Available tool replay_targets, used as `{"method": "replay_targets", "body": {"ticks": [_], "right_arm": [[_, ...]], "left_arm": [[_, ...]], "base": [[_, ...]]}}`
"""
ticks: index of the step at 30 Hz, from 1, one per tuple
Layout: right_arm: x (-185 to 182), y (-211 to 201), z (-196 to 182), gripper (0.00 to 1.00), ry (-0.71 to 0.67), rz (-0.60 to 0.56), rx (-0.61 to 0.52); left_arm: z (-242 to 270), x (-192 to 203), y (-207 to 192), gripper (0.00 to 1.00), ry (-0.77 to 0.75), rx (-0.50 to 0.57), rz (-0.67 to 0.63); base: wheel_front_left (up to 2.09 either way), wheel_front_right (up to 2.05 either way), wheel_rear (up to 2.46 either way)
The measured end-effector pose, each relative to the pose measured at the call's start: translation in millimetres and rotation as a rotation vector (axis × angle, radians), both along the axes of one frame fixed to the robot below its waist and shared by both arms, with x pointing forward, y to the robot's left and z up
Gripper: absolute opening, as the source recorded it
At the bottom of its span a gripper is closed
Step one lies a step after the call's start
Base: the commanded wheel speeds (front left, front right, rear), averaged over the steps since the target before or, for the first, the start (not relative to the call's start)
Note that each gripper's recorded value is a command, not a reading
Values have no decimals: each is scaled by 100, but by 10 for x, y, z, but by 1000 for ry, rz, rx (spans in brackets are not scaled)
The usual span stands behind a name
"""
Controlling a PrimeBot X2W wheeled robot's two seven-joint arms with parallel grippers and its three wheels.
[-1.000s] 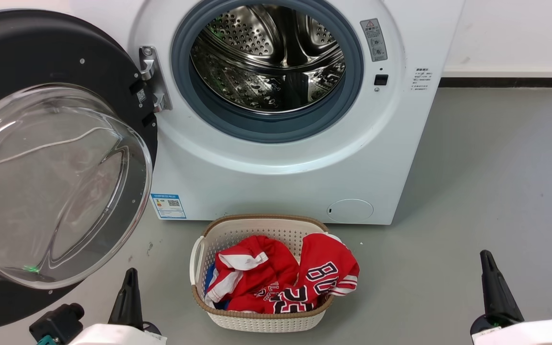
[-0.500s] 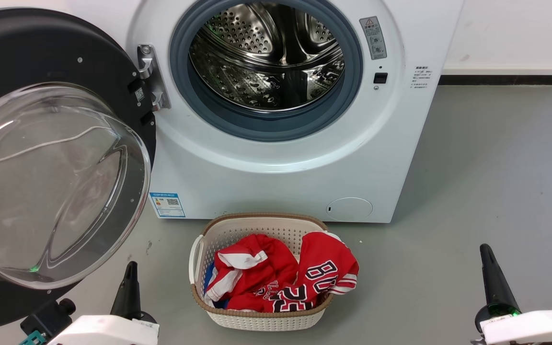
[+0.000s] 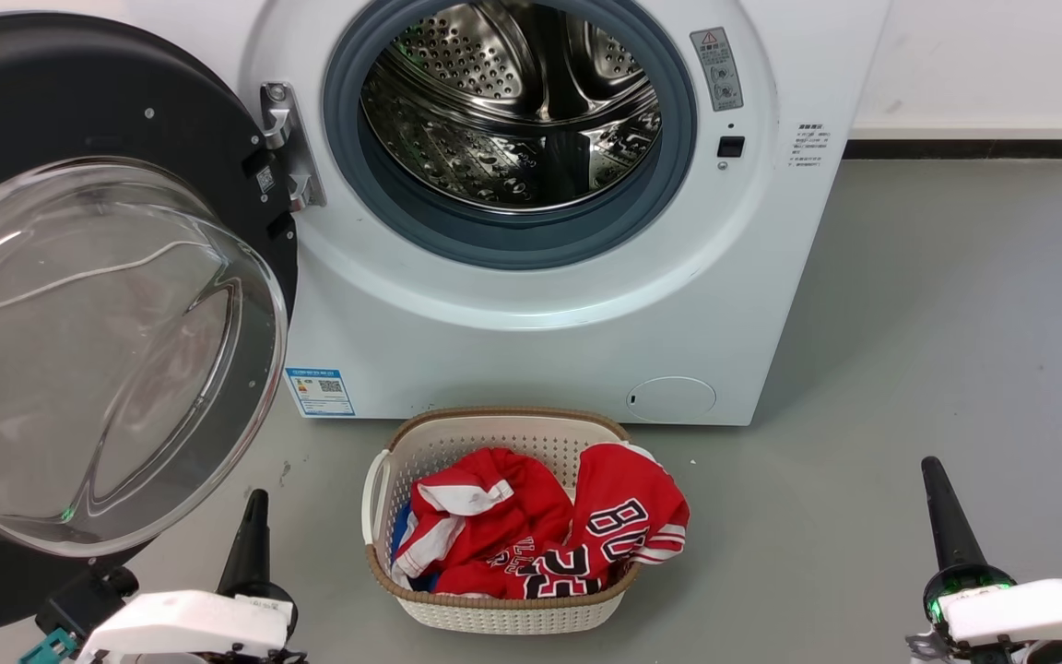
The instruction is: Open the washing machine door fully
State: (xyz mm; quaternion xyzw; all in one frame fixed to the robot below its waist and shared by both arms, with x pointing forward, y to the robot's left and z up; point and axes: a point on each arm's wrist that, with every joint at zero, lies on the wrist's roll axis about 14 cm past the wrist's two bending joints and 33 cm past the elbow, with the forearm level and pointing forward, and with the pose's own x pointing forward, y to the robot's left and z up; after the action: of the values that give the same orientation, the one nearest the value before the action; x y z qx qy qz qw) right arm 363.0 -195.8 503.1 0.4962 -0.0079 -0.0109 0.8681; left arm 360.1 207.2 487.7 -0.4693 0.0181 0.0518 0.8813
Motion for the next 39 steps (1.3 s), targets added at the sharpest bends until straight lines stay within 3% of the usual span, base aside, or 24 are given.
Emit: {"method": "replay_targets", "body": {"ticks": [39], "right_arm": [[160,-26,-9,0,14,15,352]], "left_arm": [[88,178,-51,0,-50,-393,-28]], "base": [[0,0,0]]}}
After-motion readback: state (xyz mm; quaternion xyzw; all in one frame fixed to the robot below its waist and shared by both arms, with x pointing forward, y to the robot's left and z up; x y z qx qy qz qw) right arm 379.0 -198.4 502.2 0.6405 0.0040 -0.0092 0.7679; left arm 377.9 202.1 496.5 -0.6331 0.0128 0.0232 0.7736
